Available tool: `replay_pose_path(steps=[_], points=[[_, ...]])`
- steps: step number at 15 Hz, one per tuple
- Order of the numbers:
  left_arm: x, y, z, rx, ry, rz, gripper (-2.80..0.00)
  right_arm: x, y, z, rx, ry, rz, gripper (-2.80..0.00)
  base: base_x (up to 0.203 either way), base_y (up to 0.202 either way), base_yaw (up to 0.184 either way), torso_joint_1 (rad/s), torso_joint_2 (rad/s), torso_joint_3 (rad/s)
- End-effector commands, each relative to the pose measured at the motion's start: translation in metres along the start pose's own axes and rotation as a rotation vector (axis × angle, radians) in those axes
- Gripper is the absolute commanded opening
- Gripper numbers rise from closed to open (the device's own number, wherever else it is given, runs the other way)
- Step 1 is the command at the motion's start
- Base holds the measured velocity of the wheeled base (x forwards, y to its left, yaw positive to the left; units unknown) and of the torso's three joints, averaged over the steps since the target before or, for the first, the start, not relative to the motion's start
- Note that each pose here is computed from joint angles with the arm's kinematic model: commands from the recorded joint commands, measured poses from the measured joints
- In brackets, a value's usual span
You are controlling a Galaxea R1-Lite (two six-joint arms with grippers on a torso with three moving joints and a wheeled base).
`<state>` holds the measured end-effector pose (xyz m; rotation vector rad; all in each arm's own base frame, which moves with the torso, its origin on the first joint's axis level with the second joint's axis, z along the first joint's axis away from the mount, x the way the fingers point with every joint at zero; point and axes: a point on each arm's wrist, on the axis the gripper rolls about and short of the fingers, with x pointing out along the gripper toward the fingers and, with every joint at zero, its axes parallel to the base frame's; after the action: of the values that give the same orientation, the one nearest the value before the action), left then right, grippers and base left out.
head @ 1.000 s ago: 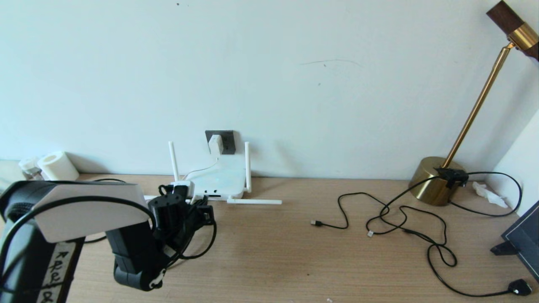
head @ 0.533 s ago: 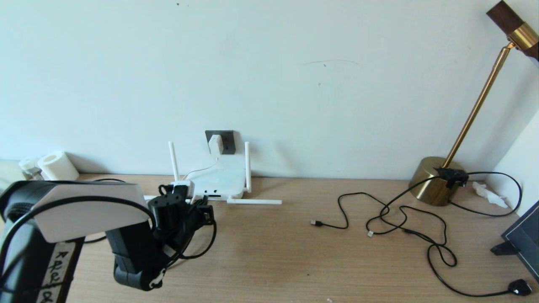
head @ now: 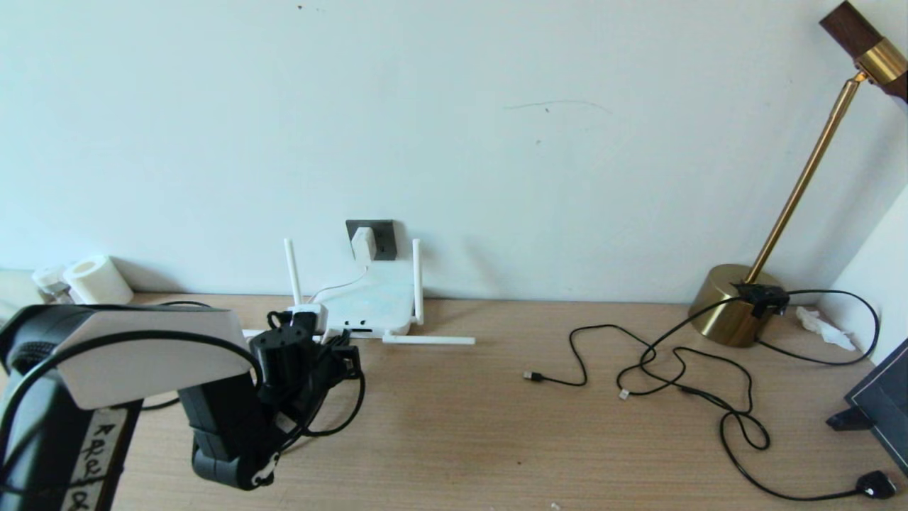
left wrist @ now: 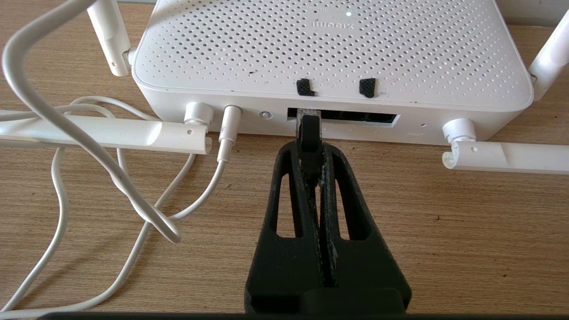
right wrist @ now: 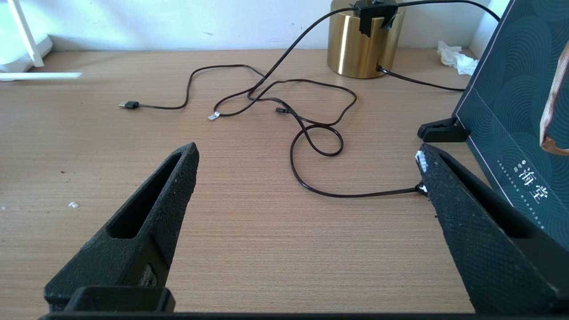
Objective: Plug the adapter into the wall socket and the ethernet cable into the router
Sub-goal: Plug cable into router interface
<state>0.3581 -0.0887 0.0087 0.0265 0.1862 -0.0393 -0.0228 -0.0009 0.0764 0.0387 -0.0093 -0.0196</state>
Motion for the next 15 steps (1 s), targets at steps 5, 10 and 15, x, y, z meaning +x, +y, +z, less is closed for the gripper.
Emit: replay_pose_path(steps=[5, 10, 15], points=[[0.0006, -0.0002, 0.0007, -0.002, -0.010, -0.001, -2.80, 0.0001, 0.0000, 0.0001, 0.000, 0.001, 0.000, 0.00, 0.000, 0.000, 0.000, 0.000, 0.00, 0.000], [0.0007, 0.0009, -0.0001, -0.002, -0.007, 0.003, -2.80, 0.0001, 0.0000, 0.0001, 0.000, 0.001, 0.000, 0.00, 0.000, 0.000, 0.000, 0.000, 0.00, 0.000], [0.0003, 0.0010, 0.0002, -0.002, -0.007, 0.004, -2.80, 0.0001, 0.0000, 0.0001, 0.000, 0.001, 0.000, 0.00, 0.000, 0.000, 0.000, 0.000, 0.00, 0.000]])
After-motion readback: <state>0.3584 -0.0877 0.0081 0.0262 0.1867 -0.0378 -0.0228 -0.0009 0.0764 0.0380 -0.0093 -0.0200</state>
